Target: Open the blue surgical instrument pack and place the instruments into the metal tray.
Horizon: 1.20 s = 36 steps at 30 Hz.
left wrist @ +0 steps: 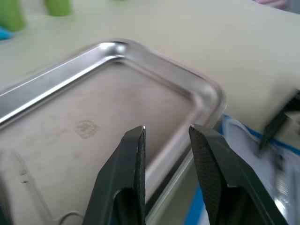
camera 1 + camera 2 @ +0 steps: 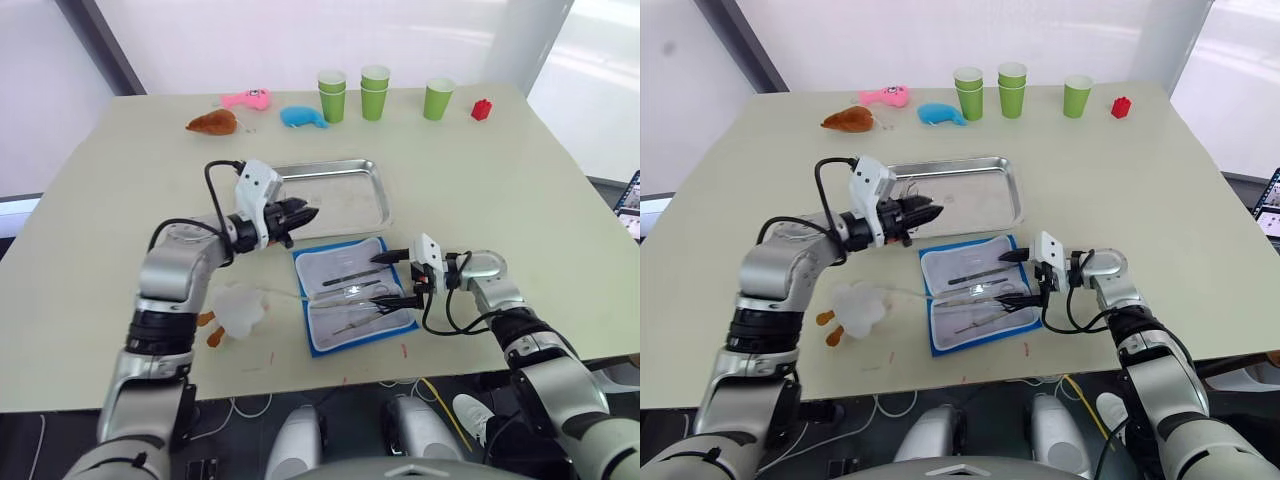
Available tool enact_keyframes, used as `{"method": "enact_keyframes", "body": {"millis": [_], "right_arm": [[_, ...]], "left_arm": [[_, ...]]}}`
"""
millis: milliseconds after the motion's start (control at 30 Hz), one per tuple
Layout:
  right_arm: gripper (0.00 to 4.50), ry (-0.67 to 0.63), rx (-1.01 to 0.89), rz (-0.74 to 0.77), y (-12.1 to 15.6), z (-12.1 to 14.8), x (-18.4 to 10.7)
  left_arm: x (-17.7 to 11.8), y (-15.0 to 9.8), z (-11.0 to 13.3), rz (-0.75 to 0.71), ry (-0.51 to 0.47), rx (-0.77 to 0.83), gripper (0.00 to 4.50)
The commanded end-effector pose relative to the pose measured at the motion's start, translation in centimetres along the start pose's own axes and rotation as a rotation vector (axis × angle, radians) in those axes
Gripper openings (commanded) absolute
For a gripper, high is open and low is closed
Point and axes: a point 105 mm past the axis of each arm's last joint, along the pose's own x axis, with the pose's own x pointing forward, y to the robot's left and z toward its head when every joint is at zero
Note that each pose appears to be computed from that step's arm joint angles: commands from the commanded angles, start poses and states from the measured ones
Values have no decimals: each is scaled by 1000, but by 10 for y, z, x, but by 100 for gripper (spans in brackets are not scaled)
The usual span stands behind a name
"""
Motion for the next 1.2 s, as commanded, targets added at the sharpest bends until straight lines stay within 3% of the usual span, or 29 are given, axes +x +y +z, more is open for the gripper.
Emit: {"method": "enact_keyframes", "body": {"millis": [33, 133, 267, 367, 400, 567, 867, 1033, 1200], "right_arm": [[450, 150, 146, 60, 30, -51, 7], [450, 149, 150, 59, 31, -52, 6], [450, 151, 155, 56, 32, -54, 4], [450, 149, 158, 51, 32, -54, 4], [450, 147, 160, 49, 32, -54, 4], [450, 141, 162, 46, 32, -53, 4], [450, 136, 165, 42, 31, -53, 4], [450, 138, 166, 41, 31, -53, 4], [450, 141, 169, 35, 30, -54, 3]], "left_arm": [[-15, -29, 6, -203, -11, 100, 156], [-35, -35, -11, -288, 70, 167, 156], [-59, -29, -7, -327, 76, 192, 156], [-79, -26, -5, -348, 116, 180, 226], [-84, -27, -3, -360, 120, 175, 278], [-104, -40, 14, -457, 93, 205, 443], [-112, -44, 21, -497, 73, 239, 447], [-99, -45, 14, -482, 82, 290, 447], [-67, -40, -5, -430, 135, 340, 447]]}}
